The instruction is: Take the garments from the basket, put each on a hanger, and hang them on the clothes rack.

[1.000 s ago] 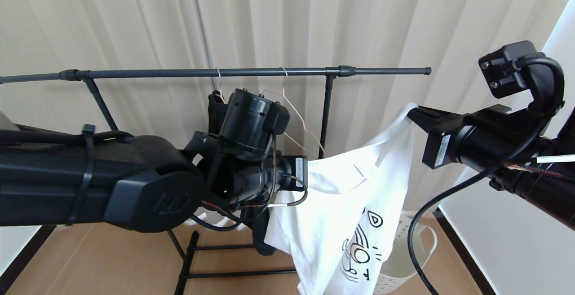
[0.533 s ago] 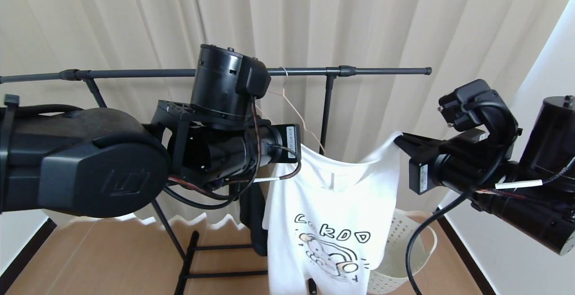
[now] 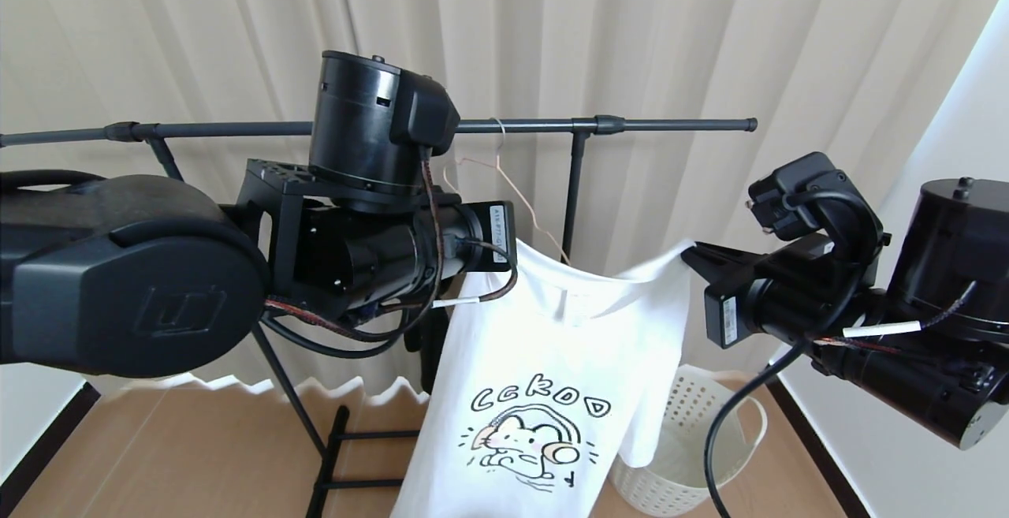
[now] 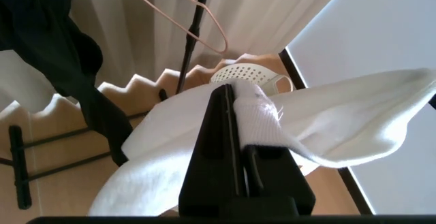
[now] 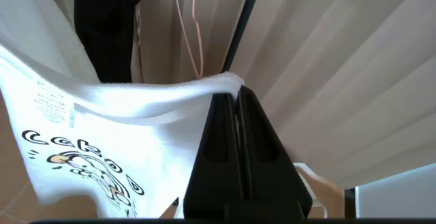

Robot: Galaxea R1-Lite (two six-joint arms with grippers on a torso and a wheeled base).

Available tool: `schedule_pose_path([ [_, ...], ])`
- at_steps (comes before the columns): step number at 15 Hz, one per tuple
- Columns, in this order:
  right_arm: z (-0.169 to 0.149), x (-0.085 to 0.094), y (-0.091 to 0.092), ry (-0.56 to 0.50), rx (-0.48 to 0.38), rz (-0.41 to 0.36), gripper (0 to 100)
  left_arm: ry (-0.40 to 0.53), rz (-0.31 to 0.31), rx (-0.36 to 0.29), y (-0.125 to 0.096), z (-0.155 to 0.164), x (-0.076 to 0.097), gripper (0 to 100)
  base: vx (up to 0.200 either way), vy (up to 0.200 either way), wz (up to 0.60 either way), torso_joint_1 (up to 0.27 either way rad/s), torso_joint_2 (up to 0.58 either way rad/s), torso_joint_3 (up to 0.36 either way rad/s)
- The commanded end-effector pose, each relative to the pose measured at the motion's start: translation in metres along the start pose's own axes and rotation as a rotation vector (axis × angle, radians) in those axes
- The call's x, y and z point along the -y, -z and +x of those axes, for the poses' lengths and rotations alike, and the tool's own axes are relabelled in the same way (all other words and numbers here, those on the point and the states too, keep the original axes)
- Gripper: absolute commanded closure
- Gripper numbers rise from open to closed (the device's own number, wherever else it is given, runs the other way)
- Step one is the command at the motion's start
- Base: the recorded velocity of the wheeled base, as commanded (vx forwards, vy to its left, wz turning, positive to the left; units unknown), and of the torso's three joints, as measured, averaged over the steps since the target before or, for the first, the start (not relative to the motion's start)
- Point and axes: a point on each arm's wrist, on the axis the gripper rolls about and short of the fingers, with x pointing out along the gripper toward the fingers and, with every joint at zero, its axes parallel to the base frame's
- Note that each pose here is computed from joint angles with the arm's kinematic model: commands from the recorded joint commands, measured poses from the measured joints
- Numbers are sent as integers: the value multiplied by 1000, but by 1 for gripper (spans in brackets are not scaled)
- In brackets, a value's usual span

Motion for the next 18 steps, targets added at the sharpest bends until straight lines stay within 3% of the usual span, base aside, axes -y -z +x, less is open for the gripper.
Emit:
schedule_pose_path([
  [1, 1, 0, -1, -2, 2, 1, 100, -4, 3, 7, -1, -5, -1, 100, 0, 0, 0, 0, 0, 0],
  [7, 3, -2, 5, -7, -19, -4, 100, -13, 10, 47, -13, -6, -3, 100, 0, 0, 0, 0, 0, 0],
  [8, 4, -2, 5, -7, -22, -5, 0, -8, 8, 56, -16, -5, -1, 100, 0, 0, 0, 0, 0, 0],
  [10, 3, -5, 15, -25, -56, -27, 0, -4, 15, 69, -20, 0, 2, 100, 0, 0, 0, 0, 0, 0],
  [14, -7, -17, 41, -215, -113, -139, 0, -9, 19, 91, -26, 8, 8, 100, 0, 0, 0, 0, 0, 0],
  [16, -7, -21, 42, -264, -102, -142, 0, -9, 21, 92, -27, 10, 9, 100, 0, 0, 0, 0, 0, 0],
  [18, -4, -44, 34, -353, 0, -45, 0, -10, 27, 84, -24, 9, 10, 100, 0, 0, 0, 0, 0, 0],
])
